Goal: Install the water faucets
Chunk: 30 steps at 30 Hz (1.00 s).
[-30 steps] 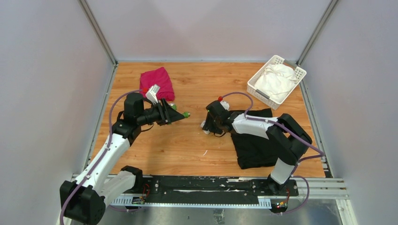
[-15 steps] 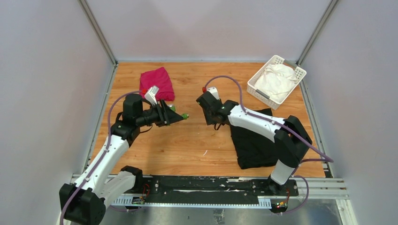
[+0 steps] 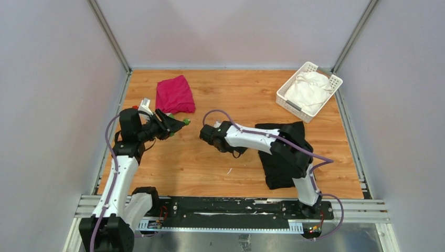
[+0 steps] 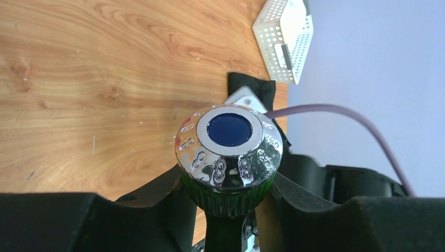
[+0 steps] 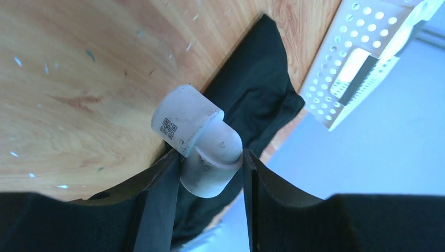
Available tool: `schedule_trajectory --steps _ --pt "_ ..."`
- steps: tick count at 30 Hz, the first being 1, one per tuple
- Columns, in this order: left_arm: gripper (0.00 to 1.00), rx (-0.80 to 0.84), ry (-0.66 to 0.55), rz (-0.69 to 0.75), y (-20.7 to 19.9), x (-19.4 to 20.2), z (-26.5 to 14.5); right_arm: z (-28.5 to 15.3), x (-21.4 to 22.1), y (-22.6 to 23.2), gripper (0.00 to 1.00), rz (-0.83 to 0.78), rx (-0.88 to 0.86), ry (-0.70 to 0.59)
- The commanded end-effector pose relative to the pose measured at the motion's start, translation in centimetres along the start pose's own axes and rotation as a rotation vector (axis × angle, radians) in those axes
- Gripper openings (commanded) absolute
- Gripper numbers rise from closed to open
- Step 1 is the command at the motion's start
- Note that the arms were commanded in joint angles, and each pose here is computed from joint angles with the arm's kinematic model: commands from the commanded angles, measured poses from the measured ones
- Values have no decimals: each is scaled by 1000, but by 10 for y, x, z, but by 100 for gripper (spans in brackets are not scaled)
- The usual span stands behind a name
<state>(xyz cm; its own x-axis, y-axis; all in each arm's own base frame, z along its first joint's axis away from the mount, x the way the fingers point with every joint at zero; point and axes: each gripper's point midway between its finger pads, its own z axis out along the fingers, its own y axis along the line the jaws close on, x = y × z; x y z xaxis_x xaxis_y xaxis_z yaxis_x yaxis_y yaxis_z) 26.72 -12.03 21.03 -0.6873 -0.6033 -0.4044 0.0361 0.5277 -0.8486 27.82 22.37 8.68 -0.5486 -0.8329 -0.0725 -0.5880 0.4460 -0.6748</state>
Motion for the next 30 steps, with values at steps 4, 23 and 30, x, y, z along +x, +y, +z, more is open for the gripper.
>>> schedule_trajectory --steps 4,23,30 --pt "0 -55 -40 -14 11 0 -6 -8 21 -6 0 -229 111 127" --pt "0 -41 -12 -33 15 8 -4 -3 1 53 20 -207 62 62" --pt "0 -40 -3 -37 17 12 -4 -13 -7 58 41 -158 7 1"
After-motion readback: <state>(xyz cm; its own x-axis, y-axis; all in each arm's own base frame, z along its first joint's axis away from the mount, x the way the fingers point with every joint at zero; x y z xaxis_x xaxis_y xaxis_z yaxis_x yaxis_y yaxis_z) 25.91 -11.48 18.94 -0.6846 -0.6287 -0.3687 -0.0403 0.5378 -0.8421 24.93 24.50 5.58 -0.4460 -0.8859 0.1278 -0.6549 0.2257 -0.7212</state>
